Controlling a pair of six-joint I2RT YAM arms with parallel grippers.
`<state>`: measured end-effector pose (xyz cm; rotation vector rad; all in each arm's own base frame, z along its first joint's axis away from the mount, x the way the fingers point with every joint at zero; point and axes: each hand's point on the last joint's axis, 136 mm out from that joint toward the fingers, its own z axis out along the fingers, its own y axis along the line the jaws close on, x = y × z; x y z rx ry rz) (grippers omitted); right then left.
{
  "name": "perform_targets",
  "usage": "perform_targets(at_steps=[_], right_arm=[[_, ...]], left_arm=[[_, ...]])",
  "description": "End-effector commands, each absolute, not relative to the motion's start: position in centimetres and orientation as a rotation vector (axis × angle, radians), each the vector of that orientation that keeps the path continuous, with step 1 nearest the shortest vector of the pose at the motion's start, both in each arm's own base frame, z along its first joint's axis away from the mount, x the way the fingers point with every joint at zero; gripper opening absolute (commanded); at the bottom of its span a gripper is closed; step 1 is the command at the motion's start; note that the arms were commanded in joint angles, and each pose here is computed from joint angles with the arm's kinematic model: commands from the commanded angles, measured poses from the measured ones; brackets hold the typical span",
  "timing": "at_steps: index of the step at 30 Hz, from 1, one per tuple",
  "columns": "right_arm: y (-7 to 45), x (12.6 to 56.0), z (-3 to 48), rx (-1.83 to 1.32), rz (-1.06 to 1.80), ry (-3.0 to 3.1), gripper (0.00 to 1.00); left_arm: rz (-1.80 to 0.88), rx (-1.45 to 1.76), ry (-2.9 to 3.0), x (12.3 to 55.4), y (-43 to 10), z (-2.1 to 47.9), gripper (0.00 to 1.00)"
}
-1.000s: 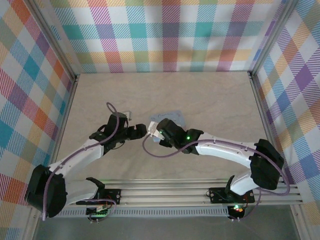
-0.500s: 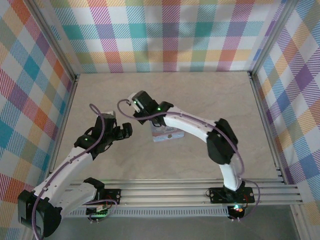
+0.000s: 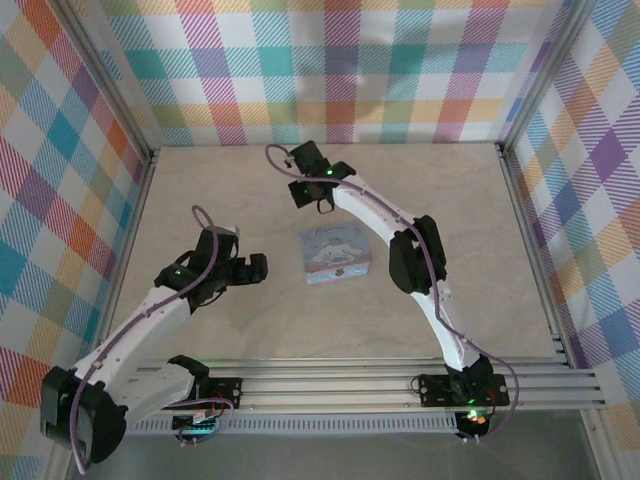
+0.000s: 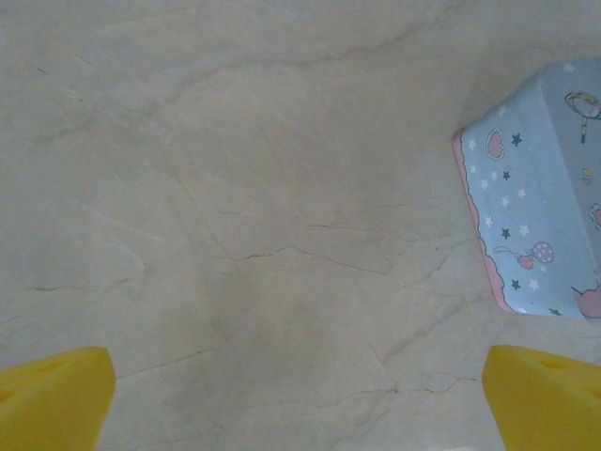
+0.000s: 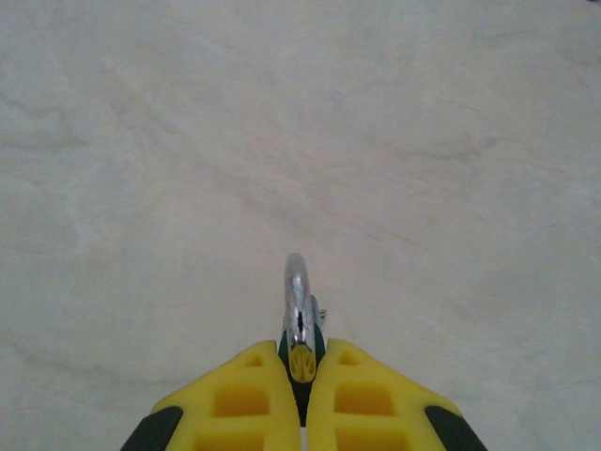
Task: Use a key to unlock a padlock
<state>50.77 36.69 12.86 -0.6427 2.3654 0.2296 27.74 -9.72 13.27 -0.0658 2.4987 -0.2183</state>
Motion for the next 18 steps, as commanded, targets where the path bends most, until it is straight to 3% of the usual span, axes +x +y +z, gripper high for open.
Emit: perform_targets(at_steps=[1, 12, 18], right_arm=[[35.7, 51.8, 12.2, -0.596, 0.293, 2.405, 0.0], [31.2, 54.9, 8.1, -0.499, 0.314, 2.513, 0.02], [29.8, 55.8, 8.6, -0.462, 0.293, 2.507, 0.21]], left_arm=[[-0.269, -0.048, 2.475, 29.7, -10.8, 14.3, 1.0], [-0.293, -0.037, 2.517, 31.7, -12.1, 13.1, 1.0], [-0.298, -0.042, 2.524, 31.9, -12.3, 12.9, 1.0]])
